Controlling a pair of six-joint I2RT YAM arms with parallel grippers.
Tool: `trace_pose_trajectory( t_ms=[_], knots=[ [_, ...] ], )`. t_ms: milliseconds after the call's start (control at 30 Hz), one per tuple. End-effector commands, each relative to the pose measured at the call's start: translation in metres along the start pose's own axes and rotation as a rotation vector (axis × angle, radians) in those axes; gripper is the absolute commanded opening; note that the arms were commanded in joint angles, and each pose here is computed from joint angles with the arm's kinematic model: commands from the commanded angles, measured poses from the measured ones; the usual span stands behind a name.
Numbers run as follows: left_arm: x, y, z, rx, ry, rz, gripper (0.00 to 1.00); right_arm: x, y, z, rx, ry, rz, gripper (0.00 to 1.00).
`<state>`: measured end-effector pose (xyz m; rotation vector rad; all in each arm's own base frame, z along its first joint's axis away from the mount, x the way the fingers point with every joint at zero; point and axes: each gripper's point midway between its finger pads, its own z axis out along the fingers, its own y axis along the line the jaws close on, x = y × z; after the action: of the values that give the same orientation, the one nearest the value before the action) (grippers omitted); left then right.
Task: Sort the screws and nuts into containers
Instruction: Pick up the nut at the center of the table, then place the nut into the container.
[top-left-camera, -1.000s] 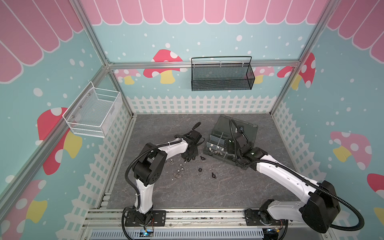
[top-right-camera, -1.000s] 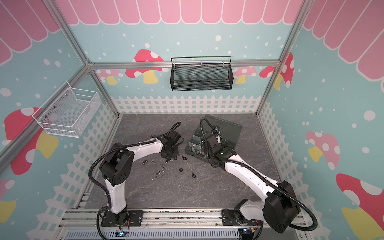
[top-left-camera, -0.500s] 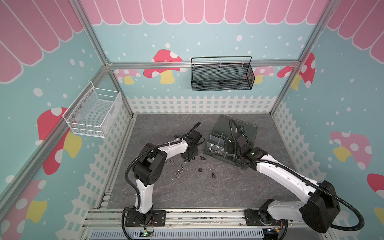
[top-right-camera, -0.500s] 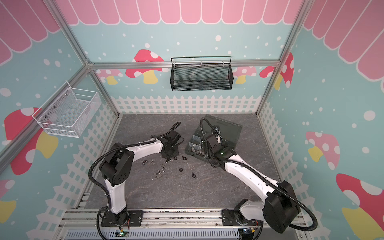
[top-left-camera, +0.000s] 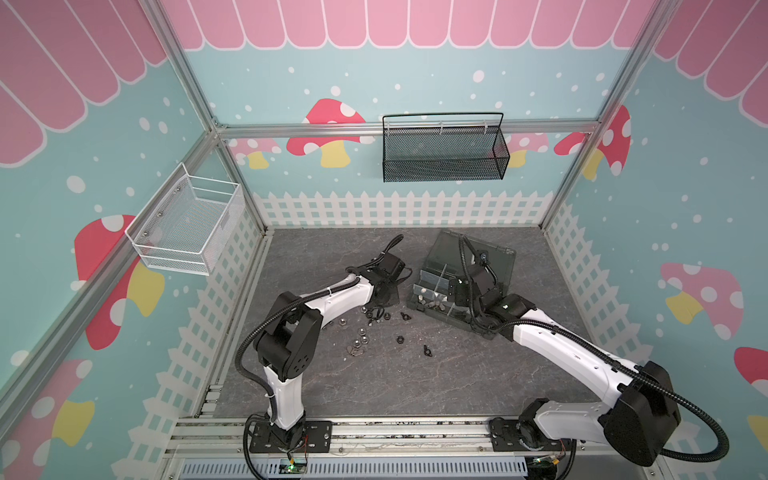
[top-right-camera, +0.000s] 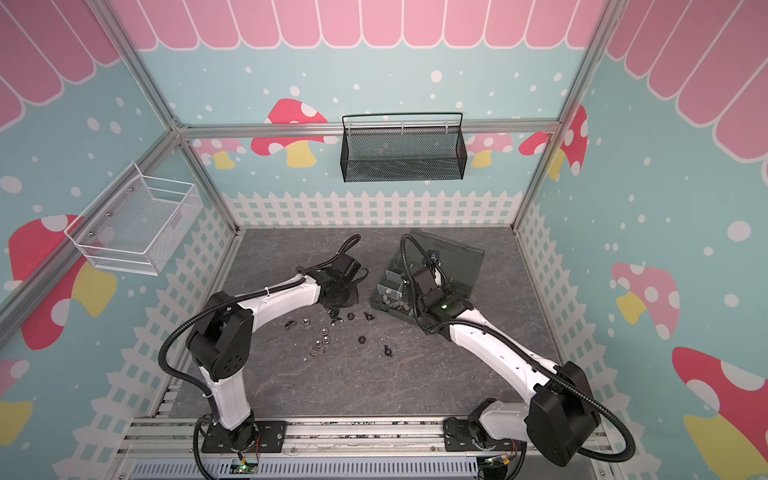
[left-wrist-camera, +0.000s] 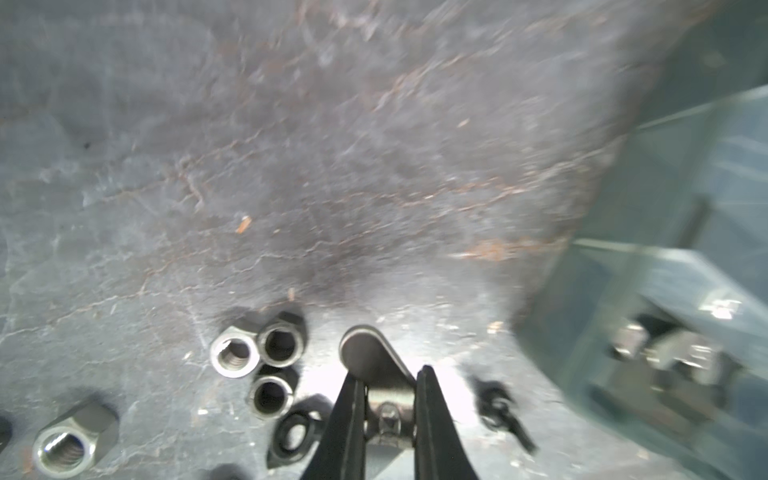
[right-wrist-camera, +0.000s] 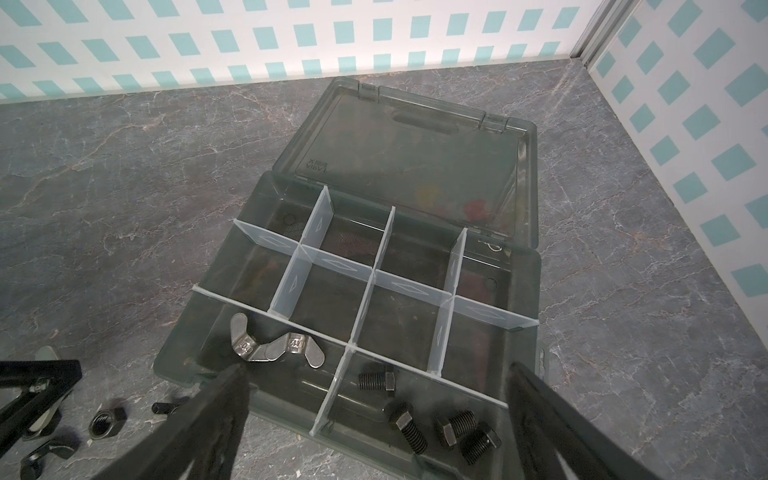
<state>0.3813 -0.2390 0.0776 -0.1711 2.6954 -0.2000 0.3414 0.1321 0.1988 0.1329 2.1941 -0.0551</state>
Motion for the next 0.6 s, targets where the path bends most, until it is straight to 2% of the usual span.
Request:
trace_pose_trajectory(
  t_ms=[0, 133, 300, 567],
  knots=[
    [-0.017, -0.034, -0.026, 0.068, -0.082, 0.05, 0.11, -0.009, -0.006, -0.004, 0.029, -0.024, 0.043, 0.97],
    [-0.017, -0.072, -0.028, 0.131, -0.091, 0.106, 0.11, -0.01, -0.015, -0.009, 0.046, -0.046, 0.078, 0.97],
    [-0.008, -0.103, -0.017, 0.181, -0.057, 0.15, 0.11, -0.012, -0.025, -0.019, 0.057, -0.079, 0.11, 0.97],
    [-0.001, -0.117, 0.001, 0.191, -0.023, 0.159, 0.12, -0.012, -0.037, -0.029, 0.065, -0.112, 0.148, 0.97]
  ],
)
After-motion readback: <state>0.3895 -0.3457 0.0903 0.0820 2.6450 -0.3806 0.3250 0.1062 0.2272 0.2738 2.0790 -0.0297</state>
